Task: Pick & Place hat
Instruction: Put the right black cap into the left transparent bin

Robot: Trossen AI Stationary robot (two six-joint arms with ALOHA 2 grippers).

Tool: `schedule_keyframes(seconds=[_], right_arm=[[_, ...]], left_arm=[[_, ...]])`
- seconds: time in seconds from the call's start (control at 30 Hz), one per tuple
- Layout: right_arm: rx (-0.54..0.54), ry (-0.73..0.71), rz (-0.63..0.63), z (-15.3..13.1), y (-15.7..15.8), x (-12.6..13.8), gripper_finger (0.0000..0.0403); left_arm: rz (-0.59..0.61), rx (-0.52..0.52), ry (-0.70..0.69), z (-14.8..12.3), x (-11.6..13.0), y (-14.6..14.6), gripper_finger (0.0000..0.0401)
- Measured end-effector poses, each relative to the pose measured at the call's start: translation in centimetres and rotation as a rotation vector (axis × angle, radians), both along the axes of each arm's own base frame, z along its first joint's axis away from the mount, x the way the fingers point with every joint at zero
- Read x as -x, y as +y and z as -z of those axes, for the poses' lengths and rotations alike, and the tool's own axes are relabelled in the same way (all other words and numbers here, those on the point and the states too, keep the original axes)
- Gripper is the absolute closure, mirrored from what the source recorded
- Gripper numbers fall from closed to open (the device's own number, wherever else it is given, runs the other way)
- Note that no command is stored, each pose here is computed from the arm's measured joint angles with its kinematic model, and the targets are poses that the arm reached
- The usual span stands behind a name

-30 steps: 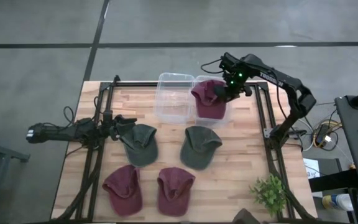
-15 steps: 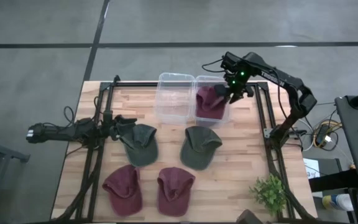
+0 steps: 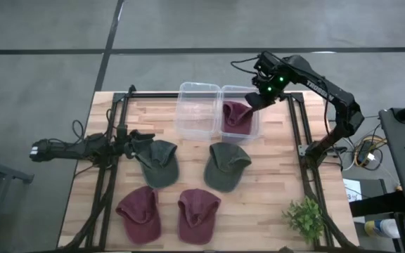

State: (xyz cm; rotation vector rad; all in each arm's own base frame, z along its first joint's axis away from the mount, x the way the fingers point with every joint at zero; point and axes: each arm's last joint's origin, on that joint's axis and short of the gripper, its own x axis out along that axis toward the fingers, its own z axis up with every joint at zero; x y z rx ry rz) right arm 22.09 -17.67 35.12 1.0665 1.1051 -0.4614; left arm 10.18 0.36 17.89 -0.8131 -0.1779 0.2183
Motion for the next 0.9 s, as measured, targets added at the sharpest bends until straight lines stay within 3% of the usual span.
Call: schedule_keyframes(seconds=[0.47, 0.6, 0.9], right_arm=[[0.000, -0.078, -0.184, -2.4, 6.5, -4.1, 0.0266], [-0.014, -0.079, -0.198, -2.4, 8.1, -4.9, 0.0268], [-0.071, -0.080, -0.181, -2.4, 11.3, -6.3, 0.0265]], left_arm=[[0.015, 0.190, -0.051, 0.0, 0.0, 0.0, 0.0126], [0.021, 0.279, -0.076, 0.0, 0.0, 0.0, 0.0126], [0.028, 0.370, -0.101, 0.0, 0.0, 0.0, 0.0126]])
